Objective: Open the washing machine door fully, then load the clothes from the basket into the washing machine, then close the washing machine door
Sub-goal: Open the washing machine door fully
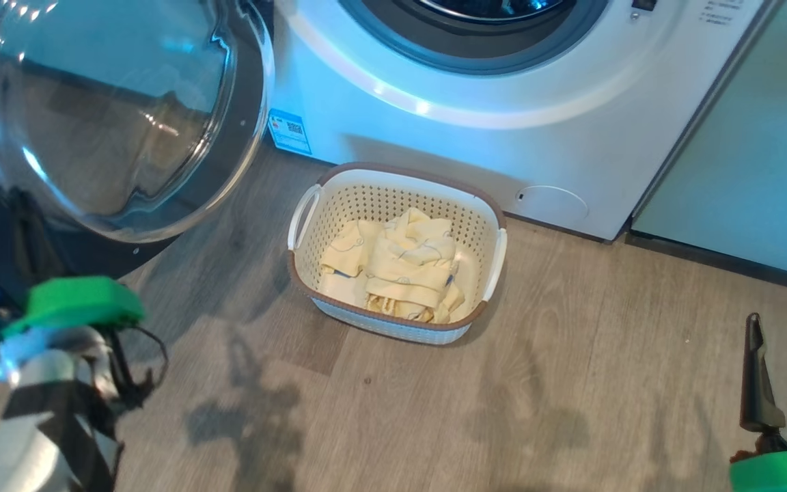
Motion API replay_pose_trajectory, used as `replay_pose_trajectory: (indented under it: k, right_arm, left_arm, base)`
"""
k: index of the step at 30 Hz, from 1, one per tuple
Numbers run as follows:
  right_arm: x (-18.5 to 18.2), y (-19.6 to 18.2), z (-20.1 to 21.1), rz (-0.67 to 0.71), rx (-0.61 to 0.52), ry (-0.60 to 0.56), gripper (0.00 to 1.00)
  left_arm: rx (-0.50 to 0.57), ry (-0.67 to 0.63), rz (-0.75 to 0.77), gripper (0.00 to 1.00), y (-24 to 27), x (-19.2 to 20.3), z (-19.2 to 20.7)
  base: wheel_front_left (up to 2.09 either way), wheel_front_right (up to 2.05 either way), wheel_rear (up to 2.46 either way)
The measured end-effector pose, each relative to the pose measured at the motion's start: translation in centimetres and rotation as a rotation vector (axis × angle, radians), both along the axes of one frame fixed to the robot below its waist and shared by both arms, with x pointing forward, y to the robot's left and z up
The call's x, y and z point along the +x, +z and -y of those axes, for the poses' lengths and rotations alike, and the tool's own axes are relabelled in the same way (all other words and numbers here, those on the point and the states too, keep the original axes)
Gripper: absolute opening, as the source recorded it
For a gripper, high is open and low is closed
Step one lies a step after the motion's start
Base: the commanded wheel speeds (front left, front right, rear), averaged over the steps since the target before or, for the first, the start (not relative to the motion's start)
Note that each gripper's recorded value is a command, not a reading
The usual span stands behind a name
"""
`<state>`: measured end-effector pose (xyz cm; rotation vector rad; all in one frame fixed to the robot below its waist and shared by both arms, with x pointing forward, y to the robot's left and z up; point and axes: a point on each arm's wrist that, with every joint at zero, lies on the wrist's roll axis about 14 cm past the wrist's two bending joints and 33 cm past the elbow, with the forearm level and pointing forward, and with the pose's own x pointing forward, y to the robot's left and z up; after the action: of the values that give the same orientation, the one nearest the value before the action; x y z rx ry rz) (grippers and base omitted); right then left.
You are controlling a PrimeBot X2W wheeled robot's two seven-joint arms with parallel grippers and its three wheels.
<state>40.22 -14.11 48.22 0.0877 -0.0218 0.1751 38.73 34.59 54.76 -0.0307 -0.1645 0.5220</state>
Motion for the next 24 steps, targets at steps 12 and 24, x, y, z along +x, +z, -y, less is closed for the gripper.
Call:
replay_pose_trajectory:
  k: [12, 24]
  right_arm:
    - [-0.9, 0.9, 1.2, 0.021, -0.005, -0.035, 1.0]
    - [-1.8, 1.5, 2.2, 0.036, -0.029, -0.061, 1.0]
  left_arm:
    - [-0.02, -0.217, 0.008, 0.19, -0.9, 0.2, 8.8]
    - [-0.073, -0.45, -0.047, 1.0, -2.6, 0.8, 16.3]
  base:
    - [0.0, 0.0, 0.0]
    - [0.0, 0.0, 0.0]
